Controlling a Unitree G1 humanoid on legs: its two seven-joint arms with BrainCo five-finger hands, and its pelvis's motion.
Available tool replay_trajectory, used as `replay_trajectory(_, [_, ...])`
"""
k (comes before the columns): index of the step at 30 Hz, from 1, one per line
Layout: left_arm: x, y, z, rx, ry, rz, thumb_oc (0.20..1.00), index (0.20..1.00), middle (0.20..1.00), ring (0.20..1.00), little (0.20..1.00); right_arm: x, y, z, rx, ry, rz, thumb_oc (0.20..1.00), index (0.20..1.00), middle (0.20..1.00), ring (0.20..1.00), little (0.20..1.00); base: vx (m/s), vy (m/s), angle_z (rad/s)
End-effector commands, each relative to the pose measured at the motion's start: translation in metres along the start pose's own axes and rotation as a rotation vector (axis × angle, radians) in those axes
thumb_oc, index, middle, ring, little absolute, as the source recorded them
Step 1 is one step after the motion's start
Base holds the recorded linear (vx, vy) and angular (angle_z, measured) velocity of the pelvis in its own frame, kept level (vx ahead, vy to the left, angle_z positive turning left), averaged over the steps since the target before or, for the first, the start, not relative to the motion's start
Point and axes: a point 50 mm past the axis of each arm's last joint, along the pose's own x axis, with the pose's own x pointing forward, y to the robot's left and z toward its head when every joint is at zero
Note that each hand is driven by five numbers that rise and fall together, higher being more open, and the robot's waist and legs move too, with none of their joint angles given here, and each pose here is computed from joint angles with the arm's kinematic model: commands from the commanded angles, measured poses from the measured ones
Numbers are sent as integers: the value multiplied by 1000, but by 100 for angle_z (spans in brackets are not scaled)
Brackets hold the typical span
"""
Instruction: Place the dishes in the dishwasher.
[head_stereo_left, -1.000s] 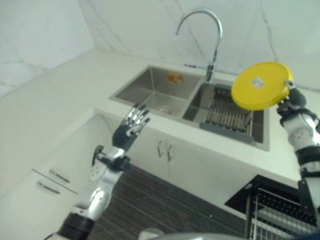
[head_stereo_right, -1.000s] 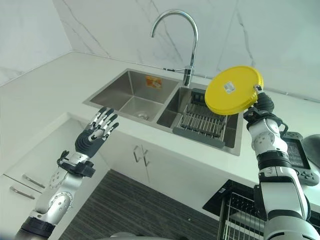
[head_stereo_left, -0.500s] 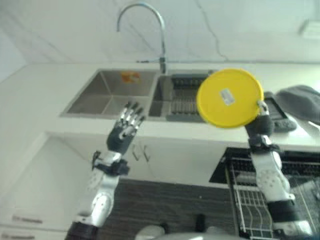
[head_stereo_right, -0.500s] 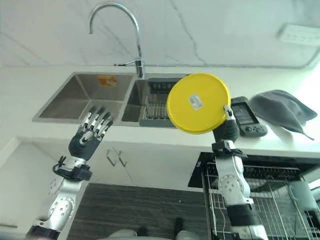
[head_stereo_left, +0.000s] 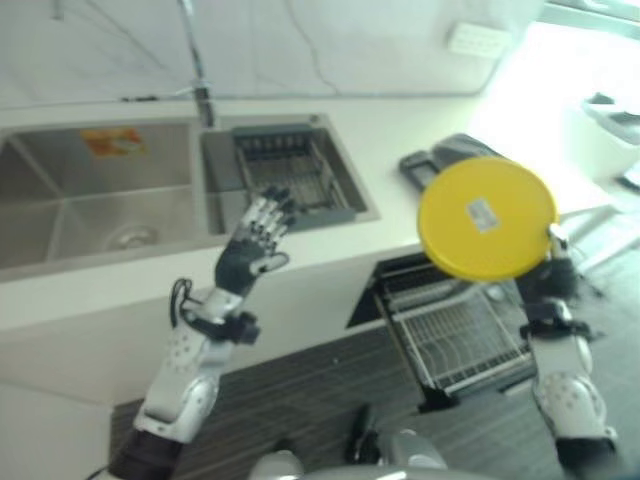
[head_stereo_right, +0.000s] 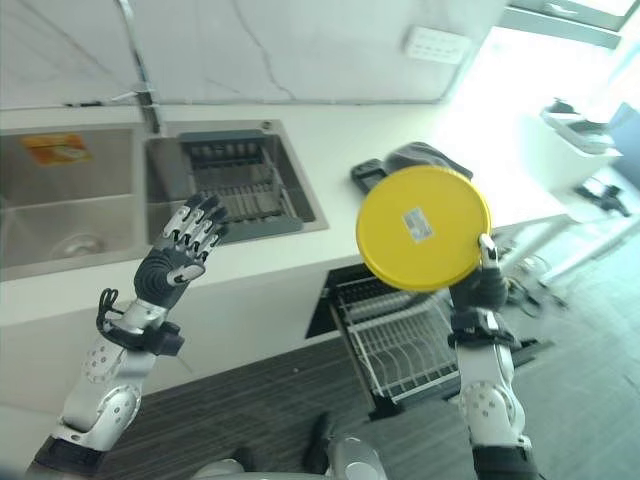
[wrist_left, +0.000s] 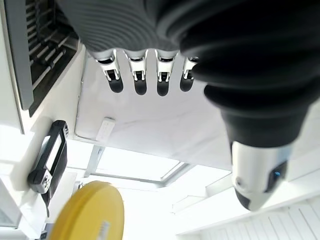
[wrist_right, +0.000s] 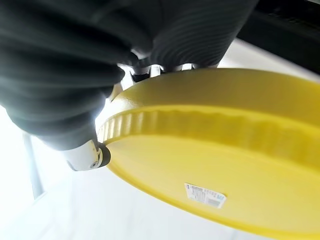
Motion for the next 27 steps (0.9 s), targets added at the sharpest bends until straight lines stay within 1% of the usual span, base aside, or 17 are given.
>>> replay_trajectory(1, [6, -8, 18, 58, -121, -8, 1000, 1000, 1000, 1000, 1000, 15, 28, 23, -23, -130, 129, 200, 200, 200, 200, 200, -16, -75, -44])
replay_trajectory(5, [6, -11, 17, 90, -107, -17, 1000, 1000, 1000, 1000, 1000, 9, 31, 16, 5, -114, 146, 200, 200, 200, 200, 200, -60, -246, -63])
replay_trajectory(9, [9, -13, 17, 107, -102, -29, 1000, 1000, 1000, 1000, 1000, 4, 33, 11, -10, -105, 139, 200, 200, 200, 200, 200, -46, -334, -61])
replay_trajectory(14, [11, -16, 19, 133, -97, -57, 1000, 1000, 1000, 1000, 1000, -4, 36, 12, -27, -120, 135, 200, 200, 200, 200, 200, -35, -549, -24])
replay_trajectory(17, [13, -12, 25, 174, -106, -67, 1000, 1000, 1000, 1000, 1000, -6, 40, 15, -28, -153, 177, 200, 200, 200, 200, 200, -103, -767, -12])
replay_trajectory(19, [10, -10, 24, 166, -97, -45, 1000, 1000, 1000, 1000, 1000, -5, 43, 16, -44, -133, 187, 200, 200, 200, 200, 200, -87, -635, 16])
replay_trajectory(22, [6, -9, 21, 104, -89, 23, 1000, 1000, 1000, 1000, 1000, -1, 52, 11, -135, -107, 235, 200, 200, 200, 200, 200, -19, -384, 10])
replay_trajectory(24, [-2, -8, 18, 110, -82, 51, 1000, 1000, 1000, 1000, 1000, -6, 51, 16, -174, -95, 260, 200, 200, 200, 200, 200, -7, -289, 11])
replay_trajectory(27, [-10, -3, 16, 92, -74, 55, 1000, 1000, 1000, 1000, 1000, -10, 49, 14, -127, -100, 281, 200, 200, 200, 200, 200, 20, -75, 44])
